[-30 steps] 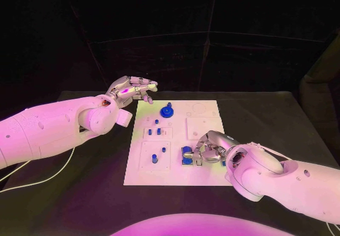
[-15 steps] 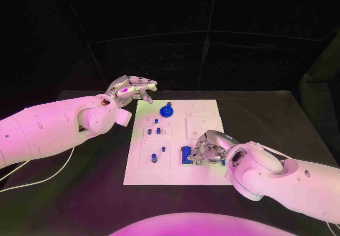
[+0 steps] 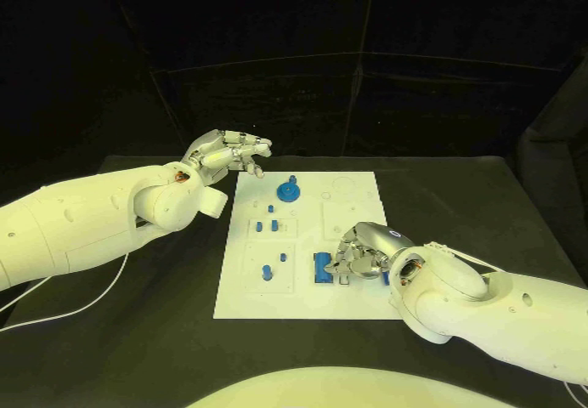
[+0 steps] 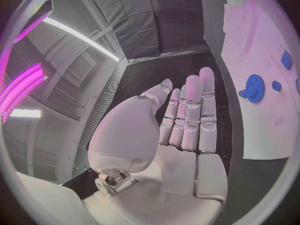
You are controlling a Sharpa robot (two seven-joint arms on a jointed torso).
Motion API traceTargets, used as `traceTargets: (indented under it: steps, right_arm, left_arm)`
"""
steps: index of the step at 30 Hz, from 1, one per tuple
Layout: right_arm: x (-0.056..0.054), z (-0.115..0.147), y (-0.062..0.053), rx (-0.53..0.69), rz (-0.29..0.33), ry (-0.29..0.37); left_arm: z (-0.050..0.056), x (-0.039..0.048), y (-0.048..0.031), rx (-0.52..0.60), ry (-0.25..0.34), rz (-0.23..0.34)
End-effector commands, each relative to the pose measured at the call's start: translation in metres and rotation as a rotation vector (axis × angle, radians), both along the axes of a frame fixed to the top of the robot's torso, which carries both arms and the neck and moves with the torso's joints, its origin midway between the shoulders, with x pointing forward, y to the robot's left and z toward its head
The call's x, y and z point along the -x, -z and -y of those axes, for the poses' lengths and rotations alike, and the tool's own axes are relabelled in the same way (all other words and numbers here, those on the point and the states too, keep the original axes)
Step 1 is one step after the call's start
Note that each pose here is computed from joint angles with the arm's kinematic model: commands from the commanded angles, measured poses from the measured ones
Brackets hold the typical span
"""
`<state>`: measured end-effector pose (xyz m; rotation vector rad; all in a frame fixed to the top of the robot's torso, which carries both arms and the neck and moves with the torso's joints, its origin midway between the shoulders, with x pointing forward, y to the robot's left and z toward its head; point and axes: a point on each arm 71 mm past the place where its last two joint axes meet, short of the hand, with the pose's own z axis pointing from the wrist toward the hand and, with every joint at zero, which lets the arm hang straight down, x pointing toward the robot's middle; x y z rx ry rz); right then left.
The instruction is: Assemble the parts on the task board
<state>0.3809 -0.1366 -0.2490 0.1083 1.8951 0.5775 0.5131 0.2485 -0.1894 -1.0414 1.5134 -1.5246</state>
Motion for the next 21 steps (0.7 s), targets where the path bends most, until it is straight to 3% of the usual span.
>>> traceTargets:
  steps: [1, 9, 15, 21]
  right_arm:
    - [0.003, 0.003, -0.007, -0.071, 0.036, -0.032]
    - [0.011, 0.04, -0.013, -0.121, -0.012, -0.005]
    - [0.012, 0.078, -0.012, -0.046, -0.045, 0.051]
    - [0.011, 0.098, -0.01, 0.044, -0.04, 0.074]
  left_arm:
    - [0.001, 0.0, -0.0016, 0.008, 0.009, 0.003]
    - [0.001, 0.0, -0.0016, 0.008, 0.008, 0.004]
    - [0.001, 0.0002, -0.0019, 0.01, 0.007, 0.008]
    - [0.003, 0.0006, -0.0021, 0.013, 0.012, 0.011]
